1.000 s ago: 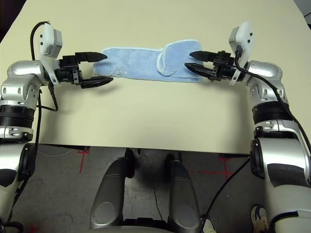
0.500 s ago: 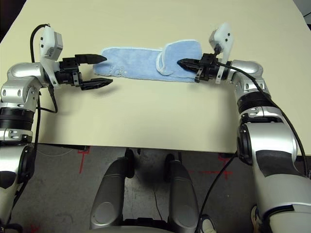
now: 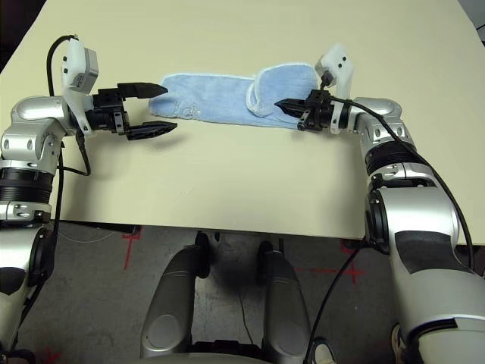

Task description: Fold the towel and set it aside.

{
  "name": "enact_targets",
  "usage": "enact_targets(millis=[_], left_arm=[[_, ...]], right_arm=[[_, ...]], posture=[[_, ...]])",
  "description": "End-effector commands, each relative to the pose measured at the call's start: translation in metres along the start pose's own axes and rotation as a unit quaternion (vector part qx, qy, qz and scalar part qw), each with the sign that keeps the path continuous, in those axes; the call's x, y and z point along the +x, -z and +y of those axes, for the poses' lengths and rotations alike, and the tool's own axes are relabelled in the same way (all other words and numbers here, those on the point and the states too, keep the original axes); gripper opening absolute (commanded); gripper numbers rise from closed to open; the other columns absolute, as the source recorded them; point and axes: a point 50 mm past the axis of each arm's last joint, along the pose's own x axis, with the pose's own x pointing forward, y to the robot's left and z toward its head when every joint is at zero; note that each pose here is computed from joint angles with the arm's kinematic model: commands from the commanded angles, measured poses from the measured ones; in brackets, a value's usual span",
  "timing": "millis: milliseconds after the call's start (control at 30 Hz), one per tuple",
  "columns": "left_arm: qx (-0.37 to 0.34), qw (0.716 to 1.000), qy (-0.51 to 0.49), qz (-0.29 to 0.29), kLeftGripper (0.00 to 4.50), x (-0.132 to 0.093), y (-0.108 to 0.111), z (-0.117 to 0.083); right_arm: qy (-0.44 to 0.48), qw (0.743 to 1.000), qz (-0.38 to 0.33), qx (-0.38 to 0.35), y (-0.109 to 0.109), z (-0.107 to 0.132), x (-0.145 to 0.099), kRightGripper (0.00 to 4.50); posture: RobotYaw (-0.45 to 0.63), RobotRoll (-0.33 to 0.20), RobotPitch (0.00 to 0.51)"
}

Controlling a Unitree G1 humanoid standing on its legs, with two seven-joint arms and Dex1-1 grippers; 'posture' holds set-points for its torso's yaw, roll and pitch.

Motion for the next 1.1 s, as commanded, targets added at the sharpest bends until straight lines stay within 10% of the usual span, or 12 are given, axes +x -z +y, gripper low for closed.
enact_targets(millis=[33, 833, 1100], left_arm=[[-0.005, 1.0, 0.004, 0.001, 4.5, -0.001, 0.003, -0.003], [-0.012, 1.0, 0.0, 0.002, 4.5, -0.002, 0.003, -0.005], [-0.016, 1.0, -0.007, -0.002, 4.5, 0.0, 0.004, -0.004]], right_arm=[[0.037, 0.999, -0.031, 0.004, -0.013, -0.007, -0.004, 0.05], [0.221, 0.968, 0.114, 0.039, 0.029, -0.003, 0.034, 0.05], [0.121, 0.988, -0.067, 0.062, -0.012, -0.005, 0.024, 0.05]], posture=[[0.1, 0.0, 0.32], [0.1, 0.0, 0.322], [0.09, 0.0, 0.316]])
